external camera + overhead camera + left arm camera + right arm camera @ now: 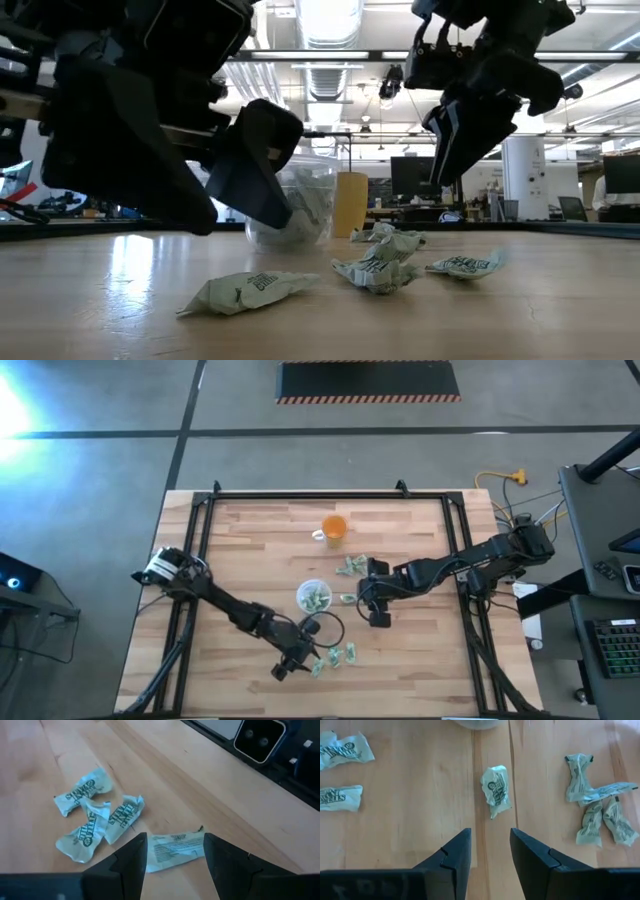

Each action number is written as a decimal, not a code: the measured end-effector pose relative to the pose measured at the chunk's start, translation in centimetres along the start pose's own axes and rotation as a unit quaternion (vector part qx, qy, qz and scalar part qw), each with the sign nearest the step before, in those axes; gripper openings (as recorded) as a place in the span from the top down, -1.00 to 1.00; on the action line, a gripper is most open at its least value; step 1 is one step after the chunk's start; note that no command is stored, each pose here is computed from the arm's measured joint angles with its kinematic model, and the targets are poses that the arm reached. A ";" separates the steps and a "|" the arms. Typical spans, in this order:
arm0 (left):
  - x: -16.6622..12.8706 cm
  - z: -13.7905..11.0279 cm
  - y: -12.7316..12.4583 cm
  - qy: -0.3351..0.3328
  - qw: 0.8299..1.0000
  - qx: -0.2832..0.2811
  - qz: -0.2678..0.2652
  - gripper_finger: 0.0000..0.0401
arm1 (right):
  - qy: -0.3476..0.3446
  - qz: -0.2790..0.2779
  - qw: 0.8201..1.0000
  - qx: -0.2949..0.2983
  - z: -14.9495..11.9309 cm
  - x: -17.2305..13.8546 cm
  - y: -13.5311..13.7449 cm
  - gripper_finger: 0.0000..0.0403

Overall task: Pick and place Stevia / Truvia into bins
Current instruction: Put the green stevia packet into the transparent container

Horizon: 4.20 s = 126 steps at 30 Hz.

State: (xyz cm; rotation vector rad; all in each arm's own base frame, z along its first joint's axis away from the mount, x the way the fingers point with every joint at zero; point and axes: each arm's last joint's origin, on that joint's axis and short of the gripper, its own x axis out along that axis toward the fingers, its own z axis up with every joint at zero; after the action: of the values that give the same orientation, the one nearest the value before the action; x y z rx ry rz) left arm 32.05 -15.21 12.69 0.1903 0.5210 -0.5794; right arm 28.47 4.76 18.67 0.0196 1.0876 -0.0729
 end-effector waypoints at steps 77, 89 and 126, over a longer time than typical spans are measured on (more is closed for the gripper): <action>-12.1 2.0 6.9 0.122 0.929 0.026 0.349 0.91 | -0.114 0.017 0.993 -0.034 -0.5 1.8 0.1 0.50; -11.7 1.7 7.4 0.109 0.945 0.022 0.309 0.37 | -0.131 0.017 0.990 -0.039 -0.1 4.2 0.3 0.26; -20.0 2.4 4.5 0.058 0.939 -0.019 0.339 0.18 | -0.085 -0.019 0.996 -0.029 -0.8 7.2 -1.5 0.91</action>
State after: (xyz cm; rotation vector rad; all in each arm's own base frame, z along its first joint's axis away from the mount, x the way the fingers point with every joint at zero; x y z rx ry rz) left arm 21.31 -2.83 25.29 0.3495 0.5405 0.1161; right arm 30.96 2.97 11.91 -0.0586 0.9202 -0.0759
